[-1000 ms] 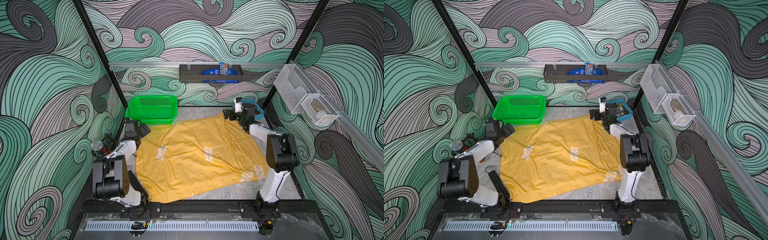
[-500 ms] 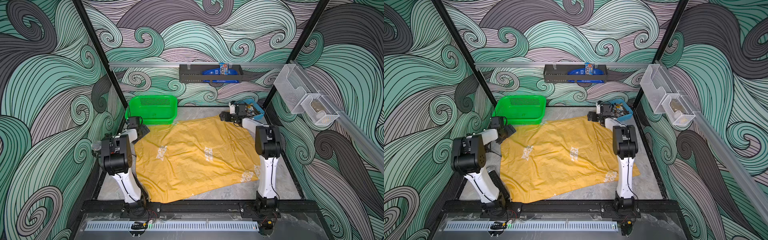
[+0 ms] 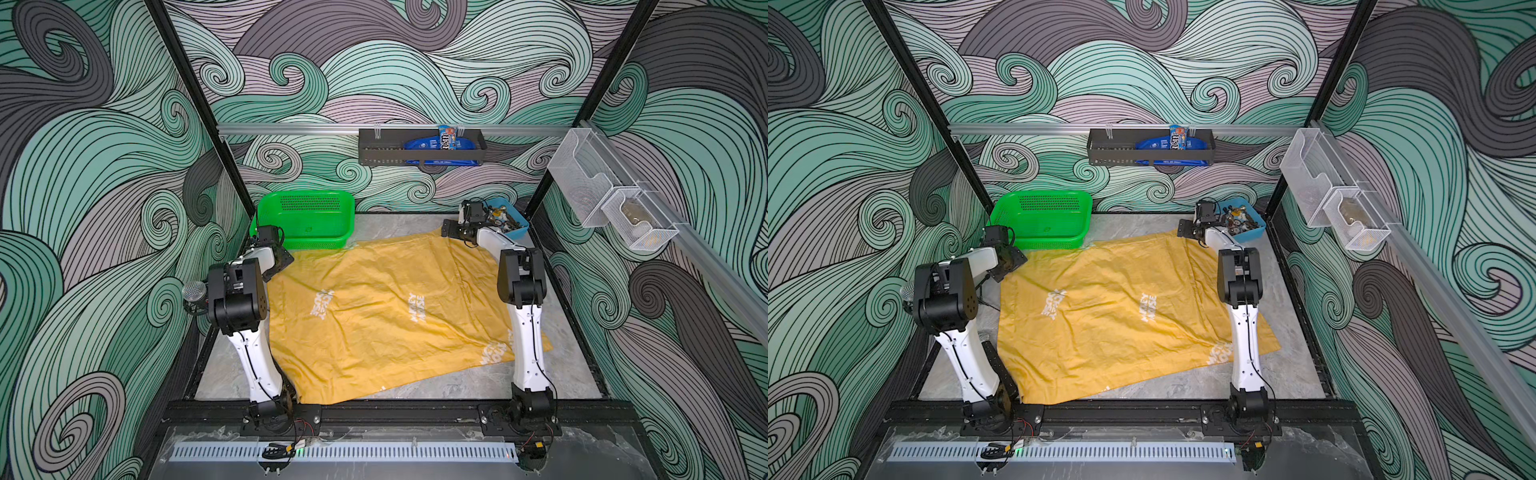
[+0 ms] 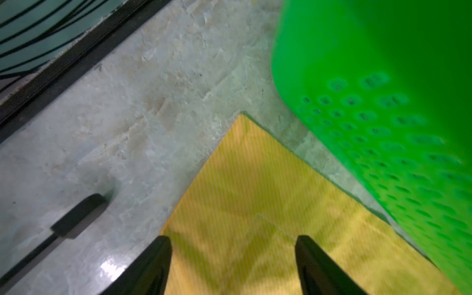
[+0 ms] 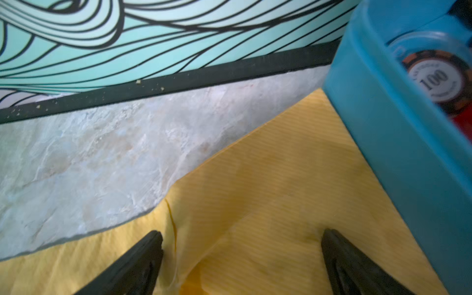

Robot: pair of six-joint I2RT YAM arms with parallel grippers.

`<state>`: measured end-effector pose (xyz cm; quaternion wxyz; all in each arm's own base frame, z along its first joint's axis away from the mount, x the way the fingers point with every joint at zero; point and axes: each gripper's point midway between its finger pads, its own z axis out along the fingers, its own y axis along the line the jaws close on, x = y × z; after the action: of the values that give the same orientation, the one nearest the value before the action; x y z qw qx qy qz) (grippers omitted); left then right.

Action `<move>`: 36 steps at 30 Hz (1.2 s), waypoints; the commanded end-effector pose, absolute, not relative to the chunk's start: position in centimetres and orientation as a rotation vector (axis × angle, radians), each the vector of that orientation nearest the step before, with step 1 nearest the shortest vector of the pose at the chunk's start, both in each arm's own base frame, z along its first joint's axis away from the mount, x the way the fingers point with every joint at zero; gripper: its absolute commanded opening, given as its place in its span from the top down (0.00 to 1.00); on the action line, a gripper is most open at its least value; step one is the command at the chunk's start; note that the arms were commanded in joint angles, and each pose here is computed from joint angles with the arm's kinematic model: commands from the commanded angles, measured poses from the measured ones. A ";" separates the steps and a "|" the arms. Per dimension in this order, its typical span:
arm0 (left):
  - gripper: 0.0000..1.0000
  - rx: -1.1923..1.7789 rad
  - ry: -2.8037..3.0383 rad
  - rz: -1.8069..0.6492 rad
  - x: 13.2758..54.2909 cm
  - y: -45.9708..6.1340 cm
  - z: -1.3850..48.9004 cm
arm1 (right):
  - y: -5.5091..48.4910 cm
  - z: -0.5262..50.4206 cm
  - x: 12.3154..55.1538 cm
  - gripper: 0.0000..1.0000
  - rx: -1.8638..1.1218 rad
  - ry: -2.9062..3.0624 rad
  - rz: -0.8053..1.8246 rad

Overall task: Roll up the pillowcase
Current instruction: Fold the pillowcase at the center of the board.

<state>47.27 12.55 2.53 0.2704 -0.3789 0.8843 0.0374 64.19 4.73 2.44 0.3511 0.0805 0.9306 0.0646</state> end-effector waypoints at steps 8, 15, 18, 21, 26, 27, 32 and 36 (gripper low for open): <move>0.56 -0.949 2.617 0.094 43.6 9.0 -2.0 | 5.3 -2.7 60.9 0.04 0.262 2.611 0.080; 0.96 -0.901 2.665 0.111 42.2 8.3 -2.5 | 6.4 -4.4 59.7 0.30 0.232 2.667 0.100; 1.00 -0.882 2.649 0.120 42.4 8.6 -1.5 | 6.5 -3.7 60.1 0.43 0.218 2.652 0.100; 1.00 -0.870 2.619 0.123 42.8 8.6 -0.1 | 6.9 -2.4 60.9 0.53 0.207 2.620 0.112; 1.00 -0.841 2.577 0.142 43.0 8.5 1.9 | 7.3 -1.3 61.4 0.73 0.195 2.599 0.143; 1.00 -0.835 2.576 0.150 42.9 8.4 2.1 | 7.4 -1.1 61.5 0.79 0.191 2.596 0.144; 1.00 -0.801 2.531 0.167 43.1 8.2 4.1 | 7.8 2.2 62.5 0.98 0.169 2.533 0.163; 1.00 -0.775 2.457 0.207 43.4 8.4 6.8 | 8.0 6.9 63.5 1.00 0.144 2.450 0.175</move>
<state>43.23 8.19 3.74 0.2440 -0.2981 0.9210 0.0582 62.97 7.06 2.25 0.3044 0.0719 0.9483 0.0541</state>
